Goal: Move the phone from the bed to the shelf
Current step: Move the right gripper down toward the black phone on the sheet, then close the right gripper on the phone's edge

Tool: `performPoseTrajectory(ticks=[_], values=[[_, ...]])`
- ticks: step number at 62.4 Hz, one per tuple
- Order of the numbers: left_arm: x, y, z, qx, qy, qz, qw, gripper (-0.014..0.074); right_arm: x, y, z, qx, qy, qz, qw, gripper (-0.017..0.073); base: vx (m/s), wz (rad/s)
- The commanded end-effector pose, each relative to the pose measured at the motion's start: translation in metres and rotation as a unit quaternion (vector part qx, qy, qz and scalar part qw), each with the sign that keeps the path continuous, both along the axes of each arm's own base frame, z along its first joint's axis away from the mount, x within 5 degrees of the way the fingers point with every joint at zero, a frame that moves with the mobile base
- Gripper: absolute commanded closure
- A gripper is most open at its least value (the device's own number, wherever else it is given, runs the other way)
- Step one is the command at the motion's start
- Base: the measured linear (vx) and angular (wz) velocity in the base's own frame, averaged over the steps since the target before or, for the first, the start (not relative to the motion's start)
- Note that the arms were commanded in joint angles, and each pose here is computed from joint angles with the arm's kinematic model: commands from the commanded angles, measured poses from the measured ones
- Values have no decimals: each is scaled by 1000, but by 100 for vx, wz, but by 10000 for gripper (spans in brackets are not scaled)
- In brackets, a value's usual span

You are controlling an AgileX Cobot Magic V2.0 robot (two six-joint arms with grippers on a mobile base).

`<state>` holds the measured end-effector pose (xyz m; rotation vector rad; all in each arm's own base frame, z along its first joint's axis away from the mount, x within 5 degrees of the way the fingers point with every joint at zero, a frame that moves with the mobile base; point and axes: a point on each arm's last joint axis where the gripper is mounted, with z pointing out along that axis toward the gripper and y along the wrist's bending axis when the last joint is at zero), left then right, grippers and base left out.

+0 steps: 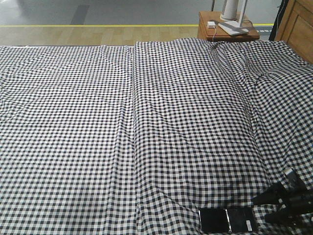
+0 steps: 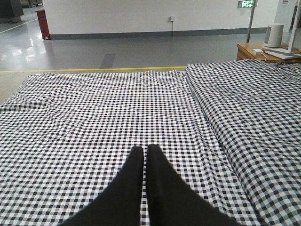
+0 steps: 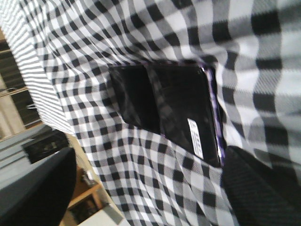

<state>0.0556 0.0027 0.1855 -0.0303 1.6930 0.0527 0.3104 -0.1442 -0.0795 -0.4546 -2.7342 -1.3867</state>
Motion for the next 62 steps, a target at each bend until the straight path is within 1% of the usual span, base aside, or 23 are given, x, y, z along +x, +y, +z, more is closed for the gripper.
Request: performPoseTrajectory(ticks=[1, 6, 13, 31, 40, 45, 54, 62], values=[[0, 0, 4, -3, -36, 1, 999, 592, 13, -4, 20, 38, -33, -1, 999, -31, 0, 0], [0, 0, 4, -3, -36, 1, 999, 592, 16, -5, 15, 48, -39, -9, 998, -31, 0, 0], [0, 0, 4, -3, -36, 1, 999, 592, 20, -6, 9, 53, -42, -13, 998, -31, 0, 0], [0, 0, 4, -3, -36, 1, 999, 592, 16, -3, -2, 62, -57, 0, 996, -31, 0, 0], [0, 0, 4, -3, -36, 1, 999, 592, 16, -2, -6, 66, -60, -4, 996, -31, 0, 0], [0, 0, 4, -3, -36, 1, 999, 592, 14, 0, -9, 74, -60, -5, 995, -31, 0, 0], [0, 0, 4, -3, -36, 1, 999, 592, 11, 8, -16, 88, -56, 7, 994, -31, 0, 0], [0, 0, 4, -3, -36, 1, 999, 592, 14, 19, -19, 90, -54, 22, 994, -31, 0, 0]])
